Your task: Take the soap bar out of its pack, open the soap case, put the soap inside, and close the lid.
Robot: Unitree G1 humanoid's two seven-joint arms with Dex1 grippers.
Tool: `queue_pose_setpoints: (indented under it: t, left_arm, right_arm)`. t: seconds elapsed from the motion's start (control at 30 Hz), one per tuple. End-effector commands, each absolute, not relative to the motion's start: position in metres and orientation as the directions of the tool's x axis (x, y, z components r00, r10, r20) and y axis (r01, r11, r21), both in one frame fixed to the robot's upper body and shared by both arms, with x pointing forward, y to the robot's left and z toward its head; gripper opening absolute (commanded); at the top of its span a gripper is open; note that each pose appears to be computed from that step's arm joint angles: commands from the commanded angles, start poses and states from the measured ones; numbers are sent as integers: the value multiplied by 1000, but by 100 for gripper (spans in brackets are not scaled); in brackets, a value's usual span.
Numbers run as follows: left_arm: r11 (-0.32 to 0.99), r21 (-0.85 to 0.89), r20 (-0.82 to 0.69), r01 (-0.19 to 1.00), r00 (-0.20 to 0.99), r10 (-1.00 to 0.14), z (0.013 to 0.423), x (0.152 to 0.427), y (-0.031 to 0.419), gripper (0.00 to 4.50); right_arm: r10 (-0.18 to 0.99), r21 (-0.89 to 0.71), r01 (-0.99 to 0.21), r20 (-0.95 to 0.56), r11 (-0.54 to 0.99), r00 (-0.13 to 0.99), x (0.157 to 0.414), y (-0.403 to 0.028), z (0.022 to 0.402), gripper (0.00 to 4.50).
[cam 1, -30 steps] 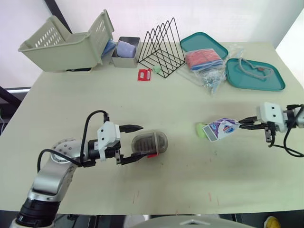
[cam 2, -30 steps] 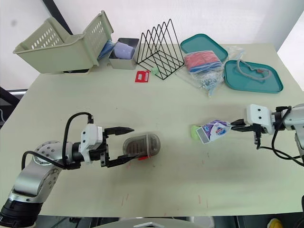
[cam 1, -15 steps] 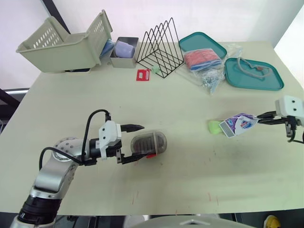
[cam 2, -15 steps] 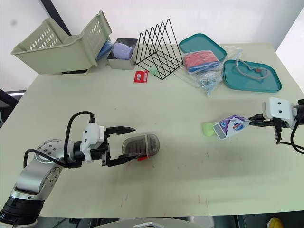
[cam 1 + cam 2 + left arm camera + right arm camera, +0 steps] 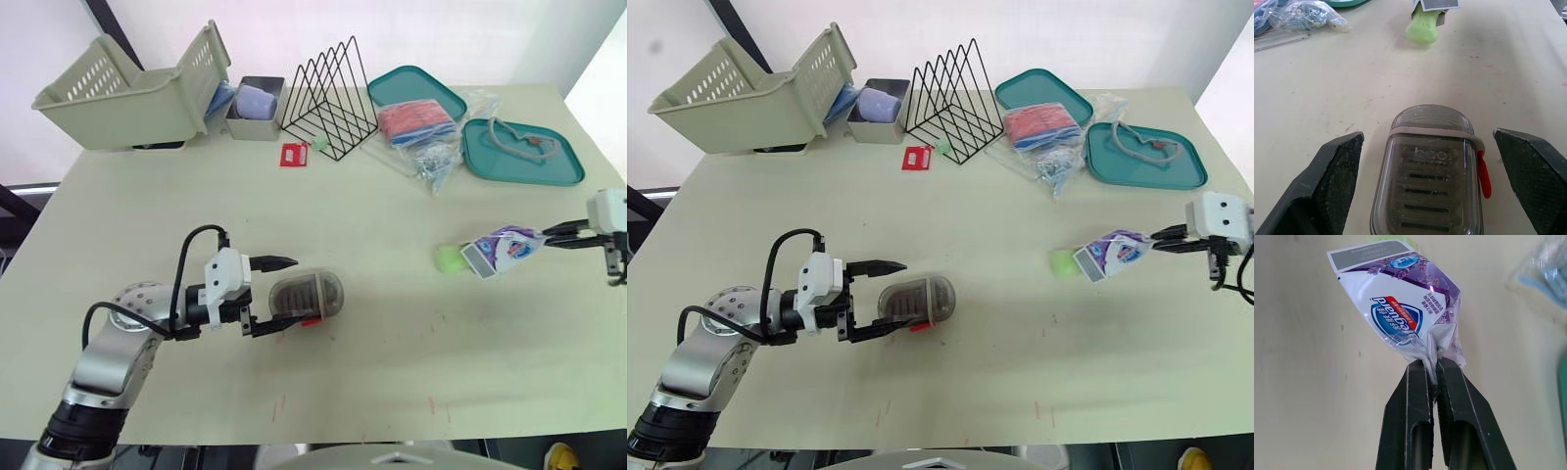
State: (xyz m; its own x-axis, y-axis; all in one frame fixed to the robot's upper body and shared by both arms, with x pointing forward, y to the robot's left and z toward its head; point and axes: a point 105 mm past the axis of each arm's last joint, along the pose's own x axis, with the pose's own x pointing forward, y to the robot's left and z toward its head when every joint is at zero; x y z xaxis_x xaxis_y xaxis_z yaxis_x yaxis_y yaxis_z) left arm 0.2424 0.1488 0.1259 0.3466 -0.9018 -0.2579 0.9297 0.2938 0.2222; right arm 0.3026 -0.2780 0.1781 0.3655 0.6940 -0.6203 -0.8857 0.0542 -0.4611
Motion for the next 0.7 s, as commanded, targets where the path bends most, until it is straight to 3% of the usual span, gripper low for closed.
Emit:
queue_pose_setpoints:
  t: [0.03,0.7]
  left_arm:
    - [286,249,-245,925,346,-906,131,241,146,450]
    - [295,248,-246,923,355,-902,127,240,146,450]
  right_arm:
    - [719,-499,-865,-581,55,381,301,-268,192,2]
    - [532,-566,-821,-720,-78,446,310,-292,197,2]
